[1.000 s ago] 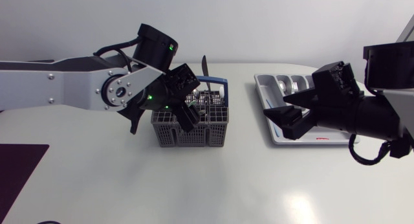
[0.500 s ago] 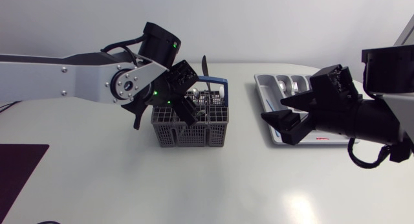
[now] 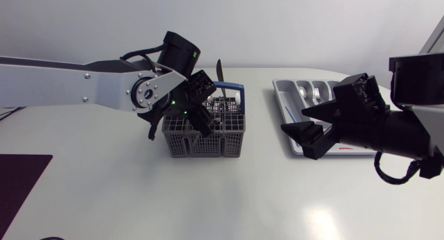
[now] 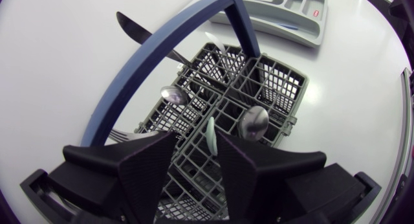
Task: Unload the cutlery basket into the drawer organizer.
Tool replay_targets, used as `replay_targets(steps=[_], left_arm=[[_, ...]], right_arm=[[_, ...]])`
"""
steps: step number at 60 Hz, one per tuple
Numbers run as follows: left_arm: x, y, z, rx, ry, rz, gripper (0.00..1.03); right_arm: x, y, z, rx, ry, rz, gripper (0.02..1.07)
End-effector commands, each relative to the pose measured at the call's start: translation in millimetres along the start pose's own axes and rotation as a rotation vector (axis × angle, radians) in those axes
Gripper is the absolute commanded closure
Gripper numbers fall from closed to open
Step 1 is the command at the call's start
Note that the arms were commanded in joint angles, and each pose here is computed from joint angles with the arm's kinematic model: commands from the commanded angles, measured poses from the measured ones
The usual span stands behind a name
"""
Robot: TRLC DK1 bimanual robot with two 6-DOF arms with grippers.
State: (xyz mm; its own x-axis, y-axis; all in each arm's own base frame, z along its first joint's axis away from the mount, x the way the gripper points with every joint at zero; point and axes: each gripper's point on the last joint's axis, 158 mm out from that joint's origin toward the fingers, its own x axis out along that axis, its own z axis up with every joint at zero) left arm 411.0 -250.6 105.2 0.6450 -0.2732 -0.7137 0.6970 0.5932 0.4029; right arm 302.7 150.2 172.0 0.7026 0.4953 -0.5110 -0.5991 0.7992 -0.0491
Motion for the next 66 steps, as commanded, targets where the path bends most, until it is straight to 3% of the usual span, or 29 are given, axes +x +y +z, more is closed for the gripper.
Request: replay_targets(steps=[1,12,25,54,61,63,66], left_arm=[[3.3,2.0,10.3,-0.023,-0.015,0.006,0.61],[5.3,-0.4,11.9,-0.026,-0.015,0.0,0.75],[-0.3,3.3,14.0,-0.032,-0.028,0.009,0.82],[-59.0,1.0,37.0,-0.027,-0.174,0.042,0.82],[-51.5,-5.5,31.7,-0.008,-0.148,0.025,0.81],[-46.6,-5.9,28.9,-0.001,-0.131,0.016,0.81],[-39.8,-3.1,24.3,-0.011,-0.103,-0.015,0.68]], right_arm=[[0.7,5.0,-12.6,-0.006,0.023,0.011,0.21],[-0.4,5.1,-11.9,-0.007,0.018,0.01,0.21],[-0.5,4.7,-13.8,-0.009,0.02,0.008,0.21],[-0.9,7.6,-16.4,-0.011,0.022,0.012,0.21],[-0.2,9.4,-17.3,-0.014,0.024,0.014,0.21],[-0.2,9.6,-17.3,-0.015,0.024,0.014,0.21],[-0.8,9.8,-17.7,-0.014,0.023,0.013,0.21]])
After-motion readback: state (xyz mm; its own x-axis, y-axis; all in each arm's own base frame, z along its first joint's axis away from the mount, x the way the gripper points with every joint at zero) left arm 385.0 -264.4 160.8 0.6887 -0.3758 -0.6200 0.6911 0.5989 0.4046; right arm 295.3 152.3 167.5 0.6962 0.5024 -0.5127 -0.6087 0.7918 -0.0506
